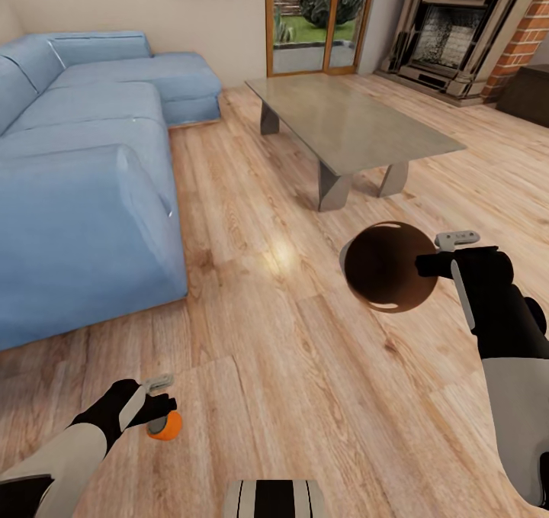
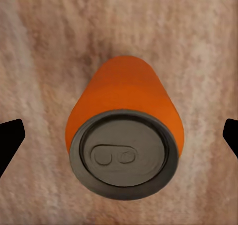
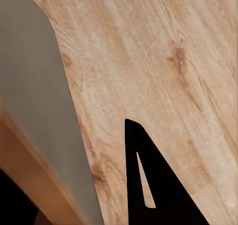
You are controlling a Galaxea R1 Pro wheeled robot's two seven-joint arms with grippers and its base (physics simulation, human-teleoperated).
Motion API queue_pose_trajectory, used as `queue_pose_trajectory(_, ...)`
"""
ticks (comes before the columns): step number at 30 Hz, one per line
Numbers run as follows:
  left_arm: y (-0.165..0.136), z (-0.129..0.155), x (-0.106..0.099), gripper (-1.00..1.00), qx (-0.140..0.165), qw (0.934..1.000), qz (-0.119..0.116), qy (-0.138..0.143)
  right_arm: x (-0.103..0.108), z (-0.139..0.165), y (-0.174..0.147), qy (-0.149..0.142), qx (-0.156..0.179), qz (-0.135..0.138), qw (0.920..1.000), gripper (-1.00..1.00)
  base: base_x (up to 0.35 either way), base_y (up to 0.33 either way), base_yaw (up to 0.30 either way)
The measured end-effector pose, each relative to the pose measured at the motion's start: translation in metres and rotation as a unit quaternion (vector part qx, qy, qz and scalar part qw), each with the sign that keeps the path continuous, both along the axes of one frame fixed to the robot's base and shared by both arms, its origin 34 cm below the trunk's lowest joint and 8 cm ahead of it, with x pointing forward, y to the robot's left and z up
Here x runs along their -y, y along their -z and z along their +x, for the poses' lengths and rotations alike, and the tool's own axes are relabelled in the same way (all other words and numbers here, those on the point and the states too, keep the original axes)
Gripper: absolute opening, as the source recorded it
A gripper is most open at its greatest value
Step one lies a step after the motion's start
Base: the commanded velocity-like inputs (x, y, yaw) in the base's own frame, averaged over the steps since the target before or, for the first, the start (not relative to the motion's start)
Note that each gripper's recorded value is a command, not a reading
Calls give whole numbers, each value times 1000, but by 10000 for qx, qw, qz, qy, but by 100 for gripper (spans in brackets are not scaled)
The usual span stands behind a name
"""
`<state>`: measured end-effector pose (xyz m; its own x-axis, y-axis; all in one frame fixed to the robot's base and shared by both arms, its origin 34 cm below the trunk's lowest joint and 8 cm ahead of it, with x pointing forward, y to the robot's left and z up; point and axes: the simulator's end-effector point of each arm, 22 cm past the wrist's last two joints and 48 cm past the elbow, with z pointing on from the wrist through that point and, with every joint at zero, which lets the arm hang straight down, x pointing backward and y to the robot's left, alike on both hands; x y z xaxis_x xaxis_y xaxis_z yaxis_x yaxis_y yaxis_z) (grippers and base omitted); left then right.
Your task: Put the three can of soda from the living room inside the tash can in the kitchen.
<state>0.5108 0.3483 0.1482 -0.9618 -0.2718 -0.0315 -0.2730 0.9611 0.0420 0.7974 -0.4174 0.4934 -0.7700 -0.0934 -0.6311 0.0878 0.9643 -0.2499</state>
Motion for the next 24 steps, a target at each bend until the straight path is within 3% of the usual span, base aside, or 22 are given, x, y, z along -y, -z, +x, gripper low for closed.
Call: queue_pose_trajectory(24, 24, -20, 1, 100, -262, 9997, -3, 3, -1, -2, 41, -5, -287, -4, 9996, -100, 1, 0, 0)
